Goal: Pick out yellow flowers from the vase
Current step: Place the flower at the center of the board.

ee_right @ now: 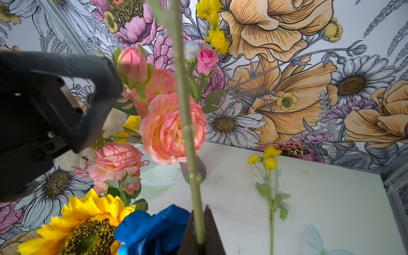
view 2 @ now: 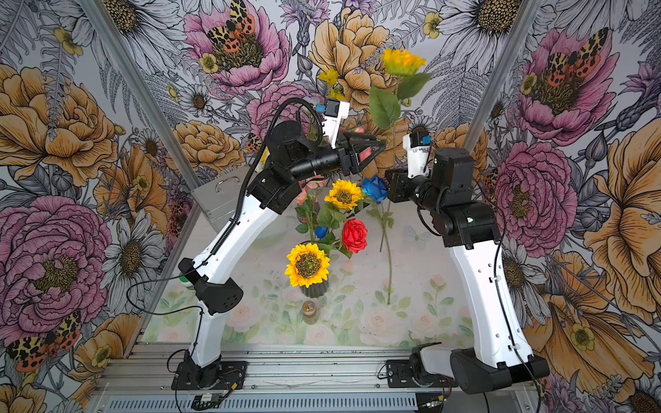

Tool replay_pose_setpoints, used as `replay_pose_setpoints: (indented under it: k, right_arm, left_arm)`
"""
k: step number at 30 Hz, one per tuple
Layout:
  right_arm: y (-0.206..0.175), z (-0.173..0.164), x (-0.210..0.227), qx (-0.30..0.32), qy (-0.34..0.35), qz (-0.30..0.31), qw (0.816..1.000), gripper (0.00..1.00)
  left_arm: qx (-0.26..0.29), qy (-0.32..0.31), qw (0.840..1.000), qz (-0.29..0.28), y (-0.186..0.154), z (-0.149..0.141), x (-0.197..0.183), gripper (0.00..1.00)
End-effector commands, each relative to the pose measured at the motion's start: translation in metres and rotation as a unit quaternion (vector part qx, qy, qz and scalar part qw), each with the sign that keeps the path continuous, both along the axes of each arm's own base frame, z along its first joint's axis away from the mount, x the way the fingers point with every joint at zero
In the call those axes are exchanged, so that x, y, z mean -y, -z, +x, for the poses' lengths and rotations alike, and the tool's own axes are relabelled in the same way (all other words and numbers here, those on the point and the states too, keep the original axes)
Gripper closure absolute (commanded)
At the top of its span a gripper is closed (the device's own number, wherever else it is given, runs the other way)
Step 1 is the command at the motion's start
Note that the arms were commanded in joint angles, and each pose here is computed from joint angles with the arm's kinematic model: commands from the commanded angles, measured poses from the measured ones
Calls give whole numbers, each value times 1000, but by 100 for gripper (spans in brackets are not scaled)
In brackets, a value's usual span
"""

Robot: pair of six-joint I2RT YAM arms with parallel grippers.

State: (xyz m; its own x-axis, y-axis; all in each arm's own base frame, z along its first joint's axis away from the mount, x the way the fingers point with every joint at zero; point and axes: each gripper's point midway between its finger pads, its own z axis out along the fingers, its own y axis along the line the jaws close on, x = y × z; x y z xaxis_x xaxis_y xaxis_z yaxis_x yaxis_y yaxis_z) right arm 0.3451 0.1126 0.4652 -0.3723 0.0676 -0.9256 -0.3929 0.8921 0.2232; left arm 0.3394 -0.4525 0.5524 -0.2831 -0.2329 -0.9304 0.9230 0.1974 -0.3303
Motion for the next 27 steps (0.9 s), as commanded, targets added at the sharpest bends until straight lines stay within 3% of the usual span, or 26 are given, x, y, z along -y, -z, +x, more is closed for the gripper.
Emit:
replay_pose_setpoints:
  k: [1, 2, 3, 9, 14, 20, 27]
  right_arm:
    - [-13, -5, 7, 25, 18, 2, 1000, 100]
    - [-14, -6, 8, 27, 21, 1, 999, 100]
    - [-15, -7, 10, 28, 24, -1, 999, 100]
    - [-13, -6, 34, 33, 85, -18, 996, 100]
    - [5, 7, 65, -1, 143, -5, 990, 100]
    - [54, 33, 85, -65, 185, -19, 980, 100]
    - [150, 70, 84, -177, 183, -57, 965, 100]
  left_arm:
    - [7, 16, 1000, 8, 3, -8, 5, 13]
    - [7, 15, 1000, 8, 2, -9, 4, 2]
    - [9, 15, 1000, 8, 1, -10, 3, 1]
    - [33, 17, 999, 7, -20, -32, -14, 1]
    - [61, 4, 998, 31, -31, -53, -33, 1]
    - [69, -89, 989, 98, -17, -58, -77, 1]
    - [26, -215, 966, 138, 16, -50, -152, 1]
